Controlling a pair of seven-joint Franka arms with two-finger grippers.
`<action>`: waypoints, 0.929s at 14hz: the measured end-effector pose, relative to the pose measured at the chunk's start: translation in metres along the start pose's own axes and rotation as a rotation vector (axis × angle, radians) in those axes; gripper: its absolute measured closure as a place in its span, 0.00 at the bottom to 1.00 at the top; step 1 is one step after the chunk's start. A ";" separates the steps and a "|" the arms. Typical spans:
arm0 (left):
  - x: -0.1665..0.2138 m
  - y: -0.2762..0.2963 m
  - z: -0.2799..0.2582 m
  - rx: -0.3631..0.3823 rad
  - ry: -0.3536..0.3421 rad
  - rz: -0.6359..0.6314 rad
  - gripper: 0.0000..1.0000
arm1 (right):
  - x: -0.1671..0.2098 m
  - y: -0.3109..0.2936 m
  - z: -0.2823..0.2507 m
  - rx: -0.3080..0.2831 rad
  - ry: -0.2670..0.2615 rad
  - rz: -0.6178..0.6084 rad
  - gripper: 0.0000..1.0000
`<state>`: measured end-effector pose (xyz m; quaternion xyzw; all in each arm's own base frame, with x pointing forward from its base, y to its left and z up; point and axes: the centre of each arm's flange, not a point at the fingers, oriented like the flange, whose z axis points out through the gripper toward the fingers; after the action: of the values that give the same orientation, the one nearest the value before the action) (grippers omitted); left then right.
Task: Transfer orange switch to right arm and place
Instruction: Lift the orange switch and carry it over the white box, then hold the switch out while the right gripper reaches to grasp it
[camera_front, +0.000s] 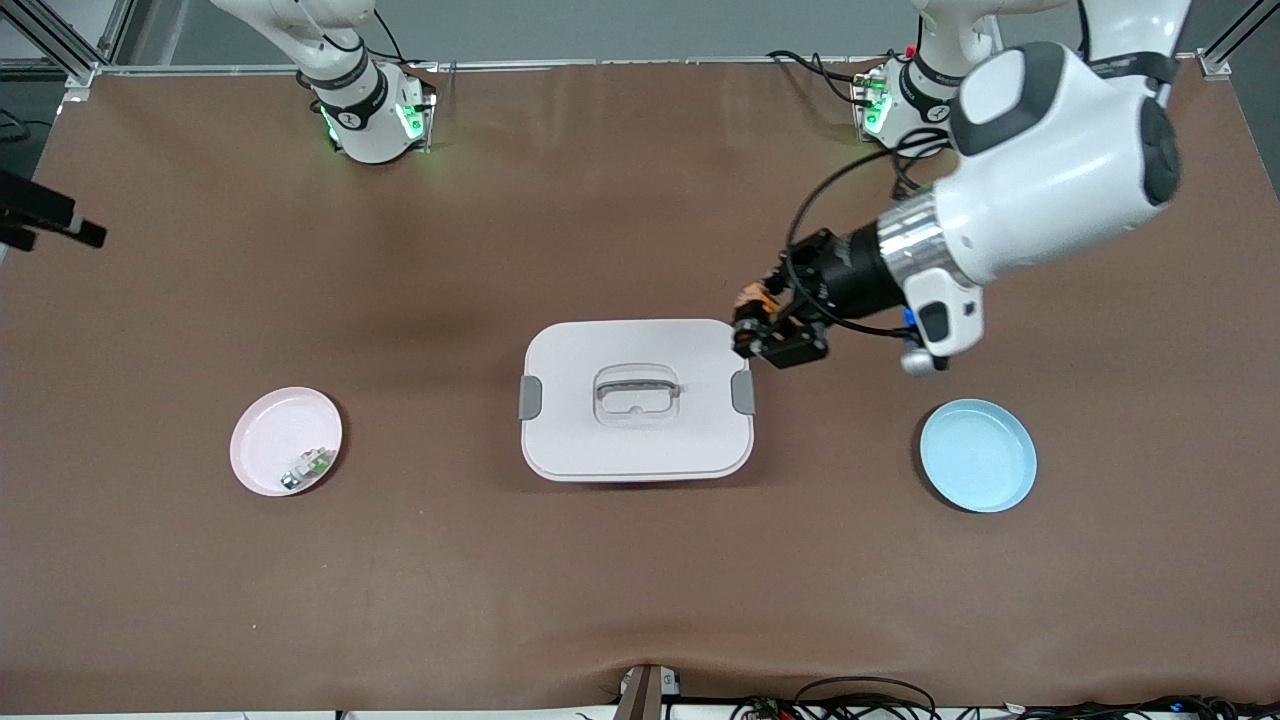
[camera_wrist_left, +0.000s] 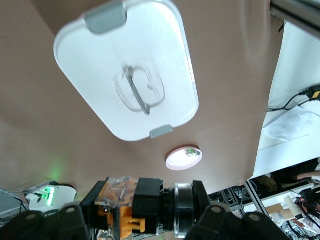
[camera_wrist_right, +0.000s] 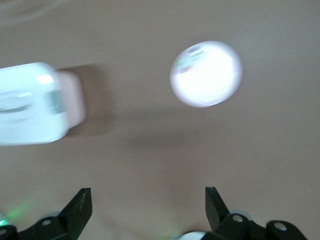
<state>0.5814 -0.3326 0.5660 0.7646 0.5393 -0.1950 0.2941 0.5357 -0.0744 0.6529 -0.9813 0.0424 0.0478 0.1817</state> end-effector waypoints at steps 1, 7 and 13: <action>-0.017 -0.001 0.011 -0.022 -0.009 -0.009 0.27 | 0.000 -0.001 0.004 0.097 -0.009 -0.005 0.00; -0.109 -0.031 0.103 -0.075 -0.049 -0.138 0.27 | -0.013 -0.020 0.045 0.340 0.129 0.021 0.00; -0.120 -0.044 0.173 -0.110 -0.056 -0.411 0.27 | -0.056 -0.098 0.083 0.326 0.180 -0.091 0.00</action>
<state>0.5021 -0.5210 0.4991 0.6156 0.6852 -0.2422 0.3046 0.4832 0.0503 0.6159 -0.9400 0.0213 -0.0557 0.3359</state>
